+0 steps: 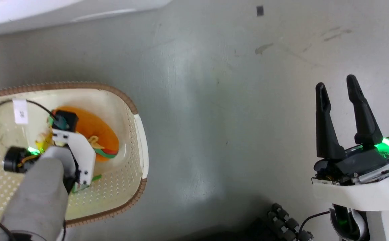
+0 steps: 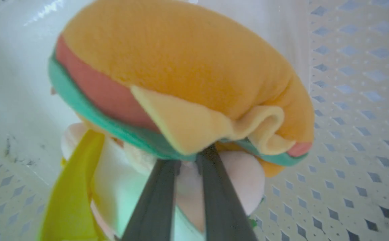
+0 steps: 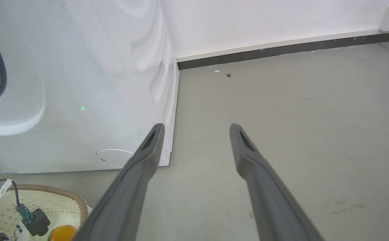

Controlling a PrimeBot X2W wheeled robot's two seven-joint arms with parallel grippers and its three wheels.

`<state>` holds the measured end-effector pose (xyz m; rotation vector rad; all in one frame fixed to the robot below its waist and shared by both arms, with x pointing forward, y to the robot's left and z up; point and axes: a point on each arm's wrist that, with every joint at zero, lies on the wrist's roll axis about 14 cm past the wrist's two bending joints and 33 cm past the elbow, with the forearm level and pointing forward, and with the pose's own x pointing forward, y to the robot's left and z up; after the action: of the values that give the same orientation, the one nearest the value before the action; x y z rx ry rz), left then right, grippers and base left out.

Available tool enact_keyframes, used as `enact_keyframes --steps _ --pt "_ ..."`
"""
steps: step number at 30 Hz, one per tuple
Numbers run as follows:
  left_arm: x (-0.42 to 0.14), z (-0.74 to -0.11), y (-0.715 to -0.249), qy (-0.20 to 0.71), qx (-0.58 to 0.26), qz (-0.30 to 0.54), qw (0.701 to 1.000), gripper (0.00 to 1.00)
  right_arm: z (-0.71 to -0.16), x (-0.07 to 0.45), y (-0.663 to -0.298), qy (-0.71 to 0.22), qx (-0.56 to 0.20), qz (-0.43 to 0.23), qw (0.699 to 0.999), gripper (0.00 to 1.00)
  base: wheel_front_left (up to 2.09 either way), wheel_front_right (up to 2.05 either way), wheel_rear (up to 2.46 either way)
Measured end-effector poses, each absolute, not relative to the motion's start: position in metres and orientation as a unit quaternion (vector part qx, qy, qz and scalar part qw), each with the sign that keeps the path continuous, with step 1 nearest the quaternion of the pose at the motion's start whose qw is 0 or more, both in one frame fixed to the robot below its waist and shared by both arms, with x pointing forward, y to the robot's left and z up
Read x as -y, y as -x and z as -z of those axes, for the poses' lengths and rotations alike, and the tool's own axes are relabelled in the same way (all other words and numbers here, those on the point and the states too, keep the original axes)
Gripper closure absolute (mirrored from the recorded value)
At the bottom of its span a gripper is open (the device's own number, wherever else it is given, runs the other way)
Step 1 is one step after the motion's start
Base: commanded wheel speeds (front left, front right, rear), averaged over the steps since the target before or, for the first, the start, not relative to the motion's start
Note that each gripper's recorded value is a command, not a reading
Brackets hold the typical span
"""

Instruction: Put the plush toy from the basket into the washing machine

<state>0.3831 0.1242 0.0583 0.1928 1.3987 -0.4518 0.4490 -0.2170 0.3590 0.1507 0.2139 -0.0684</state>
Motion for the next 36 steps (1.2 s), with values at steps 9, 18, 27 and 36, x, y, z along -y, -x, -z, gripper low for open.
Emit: enact_keyframes --steps 9,18,27,36 --pt "-0.116 -0.11 -0.384 -0.082 -0.584 0.214 0.779 1.0 -0.407 0.214 -0.448 -0.071 -0.054 0.025 0.996 0.0 0.0 0.0 0.0" --pt "-0.113 -0.174 -0.374 -0.084 -0.512 0.226 0.824 1.0 -0.46 0.203 -0.434 -0.082 0.003 0.008 0.997 0.0 0.0 0.0 0.0" --pt "-0.104 -0.238 -0.371 -0.061 -0.419 0.217 0.879 1.0 -0.498 0.187 -0.41 -0.086 0.042 -0.014 0.995 0.0 0.0 0.0 0.0" --pt "-0.109 -0.31 -0.386 -0.022 -0.298 0.179 0.937 1.0 -0.526 0.167 -0.394 -0.093 0.078 -0.047 0.992 0.0 0.0 0.0 0.0"
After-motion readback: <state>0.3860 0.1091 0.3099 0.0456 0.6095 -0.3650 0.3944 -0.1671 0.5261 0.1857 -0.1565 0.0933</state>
